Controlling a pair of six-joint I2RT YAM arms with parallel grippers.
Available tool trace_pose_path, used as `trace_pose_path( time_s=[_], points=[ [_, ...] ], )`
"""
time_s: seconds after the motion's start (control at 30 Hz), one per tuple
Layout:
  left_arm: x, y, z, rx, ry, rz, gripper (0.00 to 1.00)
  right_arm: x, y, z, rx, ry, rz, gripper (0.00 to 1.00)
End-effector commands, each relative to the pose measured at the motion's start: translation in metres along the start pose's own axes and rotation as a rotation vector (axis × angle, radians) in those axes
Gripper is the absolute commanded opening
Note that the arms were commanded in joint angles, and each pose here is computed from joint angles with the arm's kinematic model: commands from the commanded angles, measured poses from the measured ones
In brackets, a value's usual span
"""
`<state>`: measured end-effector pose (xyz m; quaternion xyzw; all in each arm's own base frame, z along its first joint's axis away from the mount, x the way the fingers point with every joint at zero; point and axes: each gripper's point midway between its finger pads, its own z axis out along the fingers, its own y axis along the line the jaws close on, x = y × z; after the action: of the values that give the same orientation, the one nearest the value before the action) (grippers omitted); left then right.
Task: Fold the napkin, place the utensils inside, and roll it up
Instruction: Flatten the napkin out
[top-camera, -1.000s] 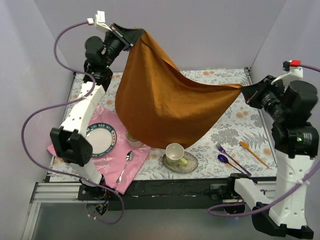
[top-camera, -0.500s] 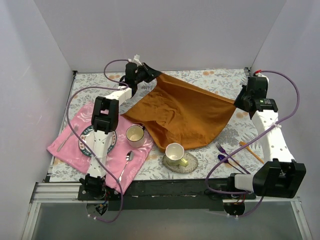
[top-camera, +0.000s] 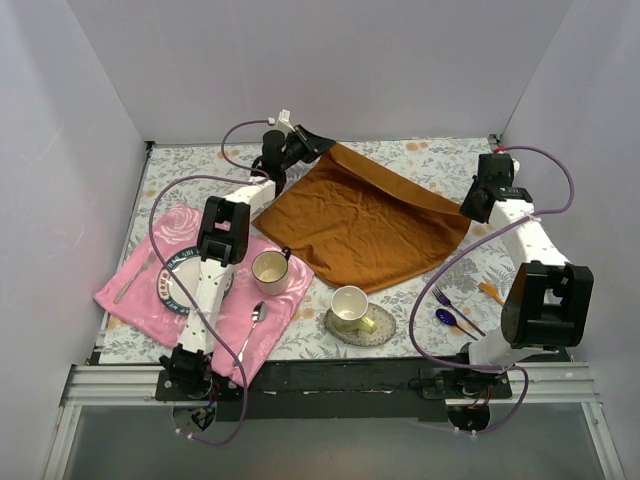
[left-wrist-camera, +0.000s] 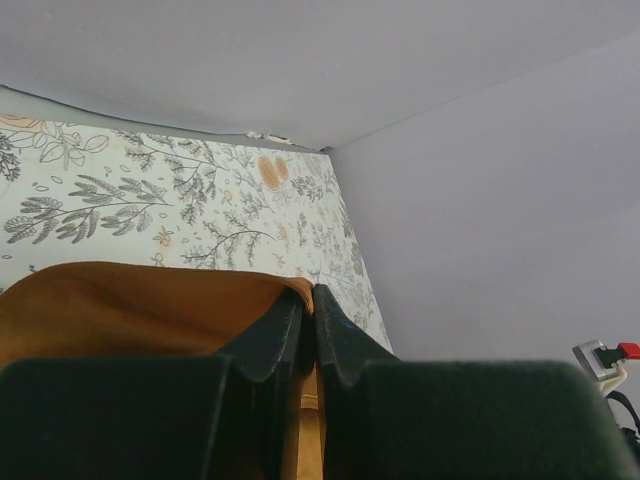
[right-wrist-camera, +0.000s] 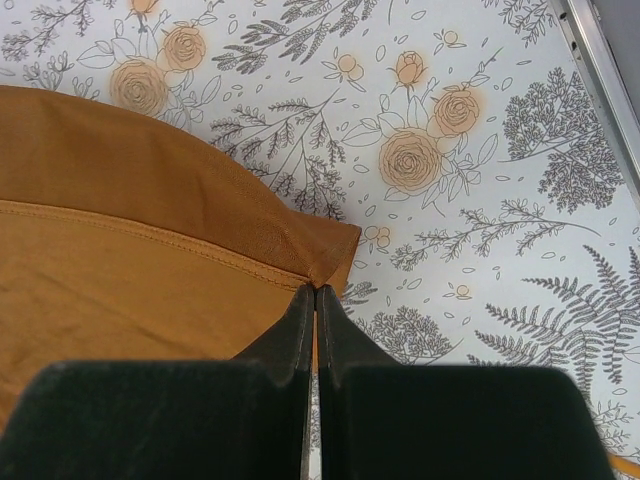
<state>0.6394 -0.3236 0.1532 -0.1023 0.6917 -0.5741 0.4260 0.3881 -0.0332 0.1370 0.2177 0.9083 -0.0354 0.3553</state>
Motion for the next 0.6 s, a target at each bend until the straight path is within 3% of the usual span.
trace_pose_path(
  time_s=[0.0,0.27,0.43,0.53,0.57],
  points=[
    [-0.008,-0.008,0.009,0.057,-0.040,0.025,0.06,-0.013,-0.008,0.014,0.052,-0.060,0.033,0.01],
    [0.000,0.012,0.021,0.068,-0.135,0.017,0.11,-0.024,-0.033,0.046,0.160,-0.110,0.073,0.01],
    [0.001,0.022,0.042,0.061,-0.222,0.018,0.11,-0.030,-0.045,0.089,0.248,-0.117,0.064,0.01],
    [0.005,0.020,0.045,0.060,-0.240,-0.006,0.11,-0.030,-0.052,0.107,0.331,-0.041,0.033,0.32],
    [0.015,0.027,0.044,0.043,-0.228,-0.023,0.11,-0.025,-0.054,0.114,0.348,-0.003,0.002,0.46]
  ],
)
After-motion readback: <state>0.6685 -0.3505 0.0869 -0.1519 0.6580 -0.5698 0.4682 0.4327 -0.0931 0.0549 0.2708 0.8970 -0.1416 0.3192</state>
